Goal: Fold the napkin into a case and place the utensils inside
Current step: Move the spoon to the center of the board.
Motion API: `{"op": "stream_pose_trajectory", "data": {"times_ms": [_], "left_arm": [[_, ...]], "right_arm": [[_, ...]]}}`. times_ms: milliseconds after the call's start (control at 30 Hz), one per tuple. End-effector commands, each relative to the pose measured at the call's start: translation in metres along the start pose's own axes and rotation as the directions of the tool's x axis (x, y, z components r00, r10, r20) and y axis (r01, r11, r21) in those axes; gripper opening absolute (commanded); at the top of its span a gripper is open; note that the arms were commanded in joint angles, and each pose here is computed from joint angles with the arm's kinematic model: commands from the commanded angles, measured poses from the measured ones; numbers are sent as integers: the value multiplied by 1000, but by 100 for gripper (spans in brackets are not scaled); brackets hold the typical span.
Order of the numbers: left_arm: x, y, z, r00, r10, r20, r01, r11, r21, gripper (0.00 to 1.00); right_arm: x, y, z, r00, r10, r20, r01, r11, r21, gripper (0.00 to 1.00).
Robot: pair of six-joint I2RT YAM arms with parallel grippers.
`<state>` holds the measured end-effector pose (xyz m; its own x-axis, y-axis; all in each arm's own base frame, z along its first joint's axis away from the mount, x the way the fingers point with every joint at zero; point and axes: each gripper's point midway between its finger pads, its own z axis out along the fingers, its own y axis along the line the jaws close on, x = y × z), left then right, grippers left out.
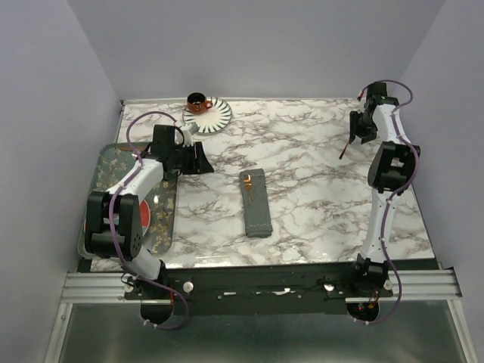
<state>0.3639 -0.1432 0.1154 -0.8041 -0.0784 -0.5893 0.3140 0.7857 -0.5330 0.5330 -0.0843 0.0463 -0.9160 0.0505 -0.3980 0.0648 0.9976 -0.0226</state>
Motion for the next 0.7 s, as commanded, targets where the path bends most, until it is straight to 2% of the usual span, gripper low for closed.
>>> {"op": "stream_pose_trajectory", "data": {"times_ms": [0,300,533,633,667], "left_arm": [[-5,0,-4,1000,2,16,-2,1000,2,54],[-2,3,-5,1000,-9,15,9,1000,-3,54],[-3,3,-7,1000,-9,24,9,1000,-3,54],[-4,3,-8,1000,-12,29,12,1000,-5,54],[-4,3,-9,999,-15,30,15,1000,-7,54]], "right_arm": [[10,6,13,996,-67,-52,68,998,18,50],[8,16,20,979,-193,-69,194,981,16,46],[5,28,23,940,-334,-74,335,942,2,45],[6,28,25,935,-345,-81,346,938,-1,42],[6,29,25,935,-346,-79,347,938,1,38]]}}
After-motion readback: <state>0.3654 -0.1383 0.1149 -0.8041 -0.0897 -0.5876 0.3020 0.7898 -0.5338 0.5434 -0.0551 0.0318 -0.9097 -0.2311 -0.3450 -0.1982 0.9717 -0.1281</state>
